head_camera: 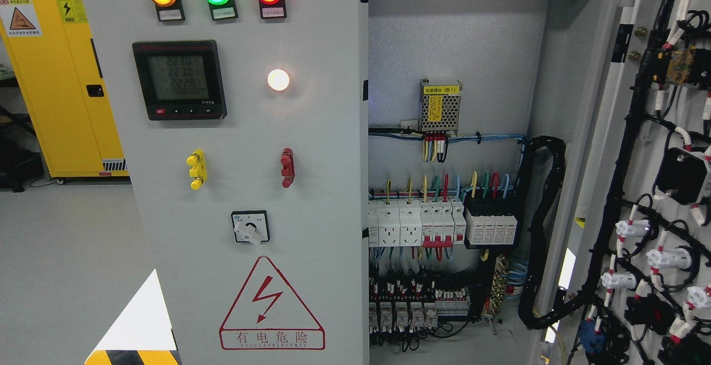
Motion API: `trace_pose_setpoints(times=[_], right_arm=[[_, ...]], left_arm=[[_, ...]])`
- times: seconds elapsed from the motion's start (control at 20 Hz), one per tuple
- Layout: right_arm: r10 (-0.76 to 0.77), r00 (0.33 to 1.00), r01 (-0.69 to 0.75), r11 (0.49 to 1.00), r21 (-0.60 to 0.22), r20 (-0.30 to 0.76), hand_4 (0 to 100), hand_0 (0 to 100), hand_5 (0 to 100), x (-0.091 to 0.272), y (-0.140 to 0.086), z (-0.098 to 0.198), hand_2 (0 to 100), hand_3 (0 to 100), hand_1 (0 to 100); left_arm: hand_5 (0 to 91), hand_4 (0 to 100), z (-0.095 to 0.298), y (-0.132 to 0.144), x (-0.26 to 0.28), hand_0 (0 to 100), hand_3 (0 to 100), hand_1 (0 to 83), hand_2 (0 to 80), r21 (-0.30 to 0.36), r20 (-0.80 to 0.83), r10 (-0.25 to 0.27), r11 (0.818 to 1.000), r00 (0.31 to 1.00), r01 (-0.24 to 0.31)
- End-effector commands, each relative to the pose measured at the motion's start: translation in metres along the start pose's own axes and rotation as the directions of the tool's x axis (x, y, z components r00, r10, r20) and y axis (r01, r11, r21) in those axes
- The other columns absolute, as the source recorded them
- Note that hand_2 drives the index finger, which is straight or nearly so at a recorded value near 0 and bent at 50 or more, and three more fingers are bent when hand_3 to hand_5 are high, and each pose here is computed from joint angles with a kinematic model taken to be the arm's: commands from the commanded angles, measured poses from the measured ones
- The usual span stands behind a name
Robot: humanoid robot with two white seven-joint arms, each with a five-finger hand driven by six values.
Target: Open door with both hands
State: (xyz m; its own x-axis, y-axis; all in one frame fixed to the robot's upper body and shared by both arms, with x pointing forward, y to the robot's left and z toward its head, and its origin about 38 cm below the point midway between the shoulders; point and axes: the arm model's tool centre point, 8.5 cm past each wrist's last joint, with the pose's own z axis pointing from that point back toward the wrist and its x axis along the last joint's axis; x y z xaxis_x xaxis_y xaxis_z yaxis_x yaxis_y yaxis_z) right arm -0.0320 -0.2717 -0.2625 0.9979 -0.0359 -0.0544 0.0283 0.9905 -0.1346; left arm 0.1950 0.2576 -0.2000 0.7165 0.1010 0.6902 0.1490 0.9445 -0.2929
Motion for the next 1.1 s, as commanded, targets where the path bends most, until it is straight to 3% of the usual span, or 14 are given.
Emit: trace_pose_setpoints(times=[0.0, 0.1, 0.25, 0.3, 0.7, 1.05], right_arm=[[-0.004, 1.0, 0.005, 0.999, -0.032, 0.002, 0, 20, 0, 0.001, -0.021, -0.001, 0, 0, 12], [-0.004, 1.0, 0.005, 0.999, -0.034, 0.003, 0, 20, 0, 0.002, -0.022, -0.001, 0, 0, 12], [-0.005, 1.0, 0.005, 0.999, -0.032, 0.005, 0, 20, 0, 0.002, -0.021, -0.001, 0, 0, 12], [-0.005, 1.0, 0.005, 0.999, -0.035, 0.005, 0, 20, 0, 0.002, -0.022, -0.001, 0, 0, 12], [-0.004, 1.0, 0.004, 1.0, -0.028, 0.021, 0, 20, 0, 0.006, -0.019, -0.001, 0, 0, 12], [-0.009, 0.999, 0.01, 1.0, -0.026, 0.043, 0, 20, 0, 0.013, -0.018, 0.0, 0, 0, 12]], left_arm=[[0.0, 0, 0.088, 0.025, -0.152, 0, 0, 0.0, 0.0, 0.268, -0.456, 0.271, 0.95, 0.848, -0.16], [0.0, 0, 0.096, 0.028, -0.16, 0, 0, 0.0, 0.0, 0.299, -0.506, 0.262, 0.947, 0.822, -0.118], [0.0, 0, 0.109, 0.037, -0.17, 0, 0, 0.0, 0.0, 0.334, -0.582, 0.181, 0.942, 0.793, 0.03], [0.0, 0, 0.11, 0.039, -0.17, 0, 0, 0.0, 0.0, 0.336, -0.591, 0.17, 0.941, 0.789, 0.048], [0.0, 0, 0.112, 0.031, -0.177, 0, 0, 0.0, 0.0, 0.309, -0.646, 0.172, 0.95, 0.744, 0.049], [0.0, 0, 0.111, 0.03, -0.177, 0, 0, 0.0, 0.0, 0.305, -0.644, 0.169, 0.951, 0.746, 0.048]])
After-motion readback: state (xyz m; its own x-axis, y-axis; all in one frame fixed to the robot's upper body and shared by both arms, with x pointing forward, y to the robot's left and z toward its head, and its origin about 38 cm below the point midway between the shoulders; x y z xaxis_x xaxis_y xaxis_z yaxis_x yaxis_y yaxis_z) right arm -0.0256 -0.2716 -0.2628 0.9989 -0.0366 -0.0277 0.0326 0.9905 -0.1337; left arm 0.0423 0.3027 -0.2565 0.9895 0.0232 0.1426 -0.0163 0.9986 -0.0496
